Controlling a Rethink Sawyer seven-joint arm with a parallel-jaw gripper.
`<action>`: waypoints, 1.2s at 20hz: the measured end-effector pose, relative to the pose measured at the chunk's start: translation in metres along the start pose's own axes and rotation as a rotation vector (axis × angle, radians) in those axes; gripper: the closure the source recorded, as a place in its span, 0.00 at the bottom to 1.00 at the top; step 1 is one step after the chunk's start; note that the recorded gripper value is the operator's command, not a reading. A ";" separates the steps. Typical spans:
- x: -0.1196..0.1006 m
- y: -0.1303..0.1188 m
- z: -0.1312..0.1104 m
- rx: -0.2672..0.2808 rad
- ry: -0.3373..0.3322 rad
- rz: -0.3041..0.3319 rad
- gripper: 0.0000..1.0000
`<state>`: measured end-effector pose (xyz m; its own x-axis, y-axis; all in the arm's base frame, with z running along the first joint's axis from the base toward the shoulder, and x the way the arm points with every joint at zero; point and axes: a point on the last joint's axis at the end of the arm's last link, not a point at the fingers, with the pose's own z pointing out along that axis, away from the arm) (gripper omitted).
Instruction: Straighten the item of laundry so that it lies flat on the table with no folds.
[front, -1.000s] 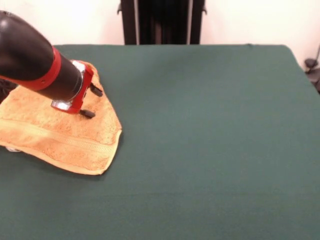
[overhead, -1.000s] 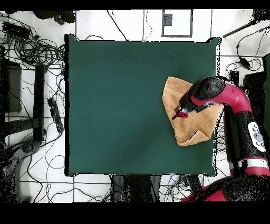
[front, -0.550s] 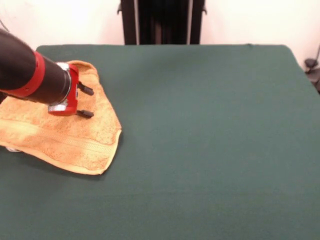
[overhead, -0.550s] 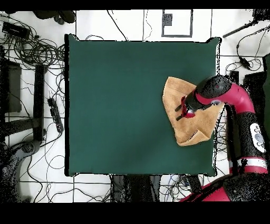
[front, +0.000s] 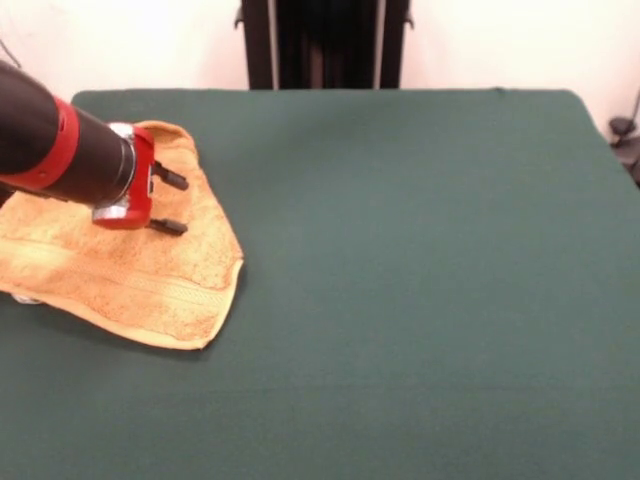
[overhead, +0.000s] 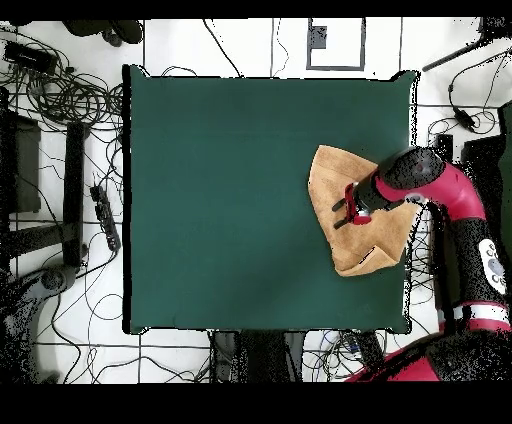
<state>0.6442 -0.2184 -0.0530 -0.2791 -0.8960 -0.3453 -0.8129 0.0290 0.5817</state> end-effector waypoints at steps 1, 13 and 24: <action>0.000 0.001 0.000 0.010 -0.003 0.020 0.00; -0.080 0.016 0.021 0.359 0.146 0.866 0.00; -0.144 -0.026 0.023 0.438 0.108 1.339 0.00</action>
<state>0.6942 -0.0801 -0.0352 -0.9315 -0.1092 0.3468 -0.0637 0.9881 0.1399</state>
